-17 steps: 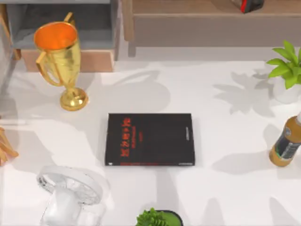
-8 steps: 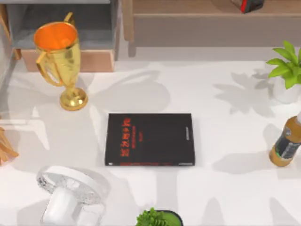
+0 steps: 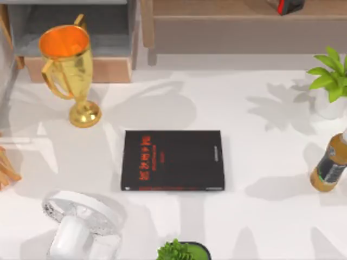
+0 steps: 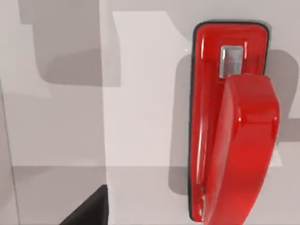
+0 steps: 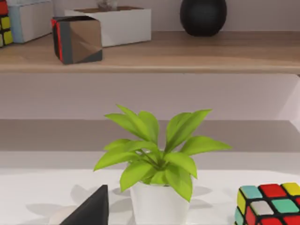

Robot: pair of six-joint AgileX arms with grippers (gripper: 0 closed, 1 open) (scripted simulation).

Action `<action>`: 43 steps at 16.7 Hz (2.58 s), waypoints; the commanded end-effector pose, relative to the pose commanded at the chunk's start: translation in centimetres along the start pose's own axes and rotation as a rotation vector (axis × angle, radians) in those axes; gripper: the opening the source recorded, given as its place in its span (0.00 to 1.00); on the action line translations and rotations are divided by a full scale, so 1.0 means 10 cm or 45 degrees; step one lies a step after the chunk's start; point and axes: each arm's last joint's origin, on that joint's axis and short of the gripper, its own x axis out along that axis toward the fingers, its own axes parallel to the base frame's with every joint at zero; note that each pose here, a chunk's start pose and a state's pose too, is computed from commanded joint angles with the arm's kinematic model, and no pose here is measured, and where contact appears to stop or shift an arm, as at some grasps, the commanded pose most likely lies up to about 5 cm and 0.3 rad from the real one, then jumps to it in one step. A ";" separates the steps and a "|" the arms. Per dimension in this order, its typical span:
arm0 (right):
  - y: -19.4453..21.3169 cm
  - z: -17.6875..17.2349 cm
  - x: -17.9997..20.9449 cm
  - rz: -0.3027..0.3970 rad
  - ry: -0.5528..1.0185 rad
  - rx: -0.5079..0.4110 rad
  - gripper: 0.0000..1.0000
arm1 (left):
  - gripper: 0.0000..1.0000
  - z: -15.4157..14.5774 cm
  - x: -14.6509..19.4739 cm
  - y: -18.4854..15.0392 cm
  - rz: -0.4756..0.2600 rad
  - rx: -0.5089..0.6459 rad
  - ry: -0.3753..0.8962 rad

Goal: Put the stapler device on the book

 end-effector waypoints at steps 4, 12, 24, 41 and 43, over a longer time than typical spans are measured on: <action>0.00 0.00 0.00 0.000 0.000 0.000 1.00 | 1.00 -0.10 -0.22 -0.09 0.002 -0.002 0.003; 0.00 0.00 0.00 0.000 0.000 0.000 1.00 | 1.00 -0.16 0.07 0.01 0.013 -0.013 -0.012; 0.00 0.00 0.00 0.000 0.000 0.000 1.00 | 0.92 0.02 0.52 -0.01 -0.001 0.005 -0.004; 0.00 0.00 0.00 0.000 0.000 0.000 1.00 | 0.00 0.02 0.52 -0.01 -0.001 0.005 -0.004; 0.00 0.00 0.00 0.000 0.000 0.000 1.00 | 0.00 0.02 0.52 -0.01 -0.001 0.005 -0.004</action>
